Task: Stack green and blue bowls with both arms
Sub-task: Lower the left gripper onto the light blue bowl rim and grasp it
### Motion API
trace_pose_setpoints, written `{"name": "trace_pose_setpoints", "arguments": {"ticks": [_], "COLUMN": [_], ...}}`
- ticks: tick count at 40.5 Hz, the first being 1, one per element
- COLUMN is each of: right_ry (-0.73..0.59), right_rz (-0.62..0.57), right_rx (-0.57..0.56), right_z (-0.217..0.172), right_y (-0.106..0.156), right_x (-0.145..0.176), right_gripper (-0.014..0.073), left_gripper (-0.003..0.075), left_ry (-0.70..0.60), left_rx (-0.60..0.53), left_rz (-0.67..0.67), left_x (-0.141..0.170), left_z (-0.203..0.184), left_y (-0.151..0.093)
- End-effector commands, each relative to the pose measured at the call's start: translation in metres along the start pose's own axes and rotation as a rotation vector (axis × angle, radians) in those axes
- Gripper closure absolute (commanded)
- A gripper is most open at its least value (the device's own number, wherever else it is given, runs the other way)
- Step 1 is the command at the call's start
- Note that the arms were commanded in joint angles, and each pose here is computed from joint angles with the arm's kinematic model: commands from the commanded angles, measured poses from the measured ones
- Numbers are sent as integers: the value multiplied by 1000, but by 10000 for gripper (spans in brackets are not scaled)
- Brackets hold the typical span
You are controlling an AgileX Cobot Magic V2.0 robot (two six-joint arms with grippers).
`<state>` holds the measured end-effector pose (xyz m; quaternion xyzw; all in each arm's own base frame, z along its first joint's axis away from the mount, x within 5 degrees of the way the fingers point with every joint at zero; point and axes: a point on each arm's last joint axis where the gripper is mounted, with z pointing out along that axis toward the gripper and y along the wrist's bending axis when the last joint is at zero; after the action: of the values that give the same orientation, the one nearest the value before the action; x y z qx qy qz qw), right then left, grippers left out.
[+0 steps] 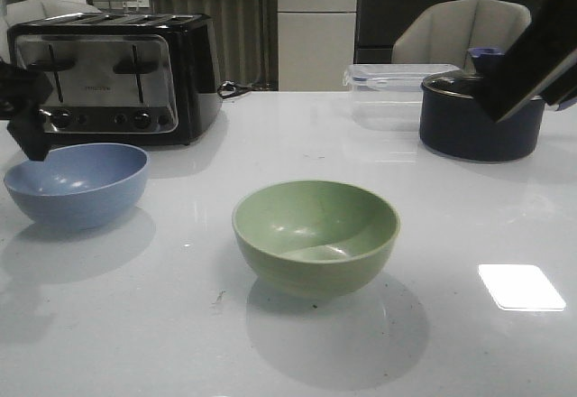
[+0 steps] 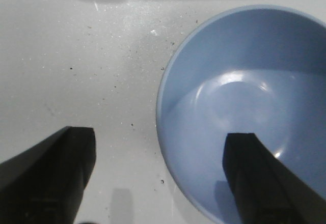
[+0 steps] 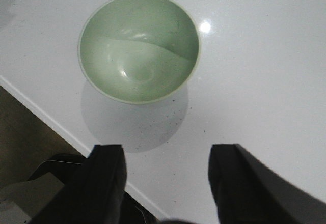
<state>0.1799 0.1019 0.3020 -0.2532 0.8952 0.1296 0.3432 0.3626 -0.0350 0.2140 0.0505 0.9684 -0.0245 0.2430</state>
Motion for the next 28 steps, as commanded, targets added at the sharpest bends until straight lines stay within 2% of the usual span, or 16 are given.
{"name": "trace_pose_setpoints", "arguments": {"ticks": [1,5,18,21,24,28], "right_ry": [-98,-98,-98,-98,-98,-98], "right_rz": [-16,-16,-16,-16,-16,-16], "right_rx": [12,12,12,12,12,12], "right_z": [-10,-10,-10,-10,-10,-10], "right_y": [0,0,0,0,0,0], "right_x": [-12,-12,-12,-12,-12,-12], "right_gripper": [119,119,119,119,119,119], "left_gripper": [154,202,532,587,629,627], "left_ry": [-93,-87,-85,-83,-84,-70], "left_rx": [2,1,1,1,1,8], "left_rz": [-13,-14,-15,-15,-15,-22], "left_x": [-19,-21,-20,-20,-20,-22], "left_z": [-4,7,12,12,11,6], "left_y": [0,1,1,1,1,0]}}
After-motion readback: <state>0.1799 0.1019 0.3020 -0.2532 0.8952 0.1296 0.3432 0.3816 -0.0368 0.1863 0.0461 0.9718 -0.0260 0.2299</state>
